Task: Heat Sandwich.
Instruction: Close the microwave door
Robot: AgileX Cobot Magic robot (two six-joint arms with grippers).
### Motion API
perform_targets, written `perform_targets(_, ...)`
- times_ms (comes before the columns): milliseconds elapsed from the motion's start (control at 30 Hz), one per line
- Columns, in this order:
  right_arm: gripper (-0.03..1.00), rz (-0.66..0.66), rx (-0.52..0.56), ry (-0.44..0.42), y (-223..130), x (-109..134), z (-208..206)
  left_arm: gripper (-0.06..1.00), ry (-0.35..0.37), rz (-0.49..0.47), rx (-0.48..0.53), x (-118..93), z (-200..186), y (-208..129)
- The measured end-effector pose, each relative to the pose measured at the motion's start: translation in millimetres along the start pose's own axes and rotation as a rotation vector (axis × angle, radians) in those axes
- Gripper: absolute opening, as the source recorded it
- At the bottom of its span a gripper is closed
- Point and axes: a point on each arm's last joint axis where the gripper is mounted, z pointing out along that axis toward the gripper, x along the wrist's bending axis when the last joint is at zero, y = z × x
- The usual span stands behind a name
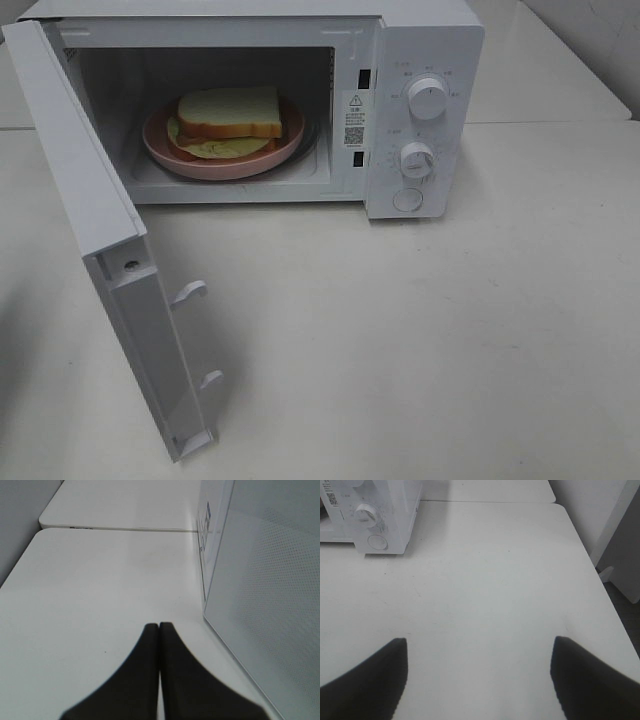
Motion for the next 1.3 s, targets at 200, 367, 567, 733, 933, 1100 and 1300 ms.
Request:
perform_targets(200, 0.76, 0.0, 0.0, 0.0, 0, 0, 0, 0.0, -0.031, 0.08, -0.118, -3, 22, 2)
perform_targets(367, 0.76, 0.0, 0.0, 0.0, 0, 0, 0, 0.0, -0.094, 0.127, -0.107, -10, 36, -7)
perform_targets(567, 0.76, 0.0, 0.0, 0.0, 0, 0, 0, 0.0, -0.205, 0.178, -0.085, -27, 49, -18)
perform_targets(733, 0.76, 0.0, 0.0, 0.0, 0, 0, 0, 0.0, -0.279, 0.201, -0.08, -46, 62, -18)
perform_targets(933, 0.76, 0.0, 0.0, 0.0, 0, 0, 0, 0.0, -0.356, 0.216, -0.066, -71, 76, -21)
perform_targets(1100, 0.76, 0.0, 0.0, 0.0, 0, 0, 0, 0.0, -0.433, 0.249, -0.075, -96, 87, -19)
perform_targets(1300, 0.76, 0.0, 0.0, 0.0, 0, 0, 0, 0.0, -0.506, 0.264, -0.118, -125, 97, -11)
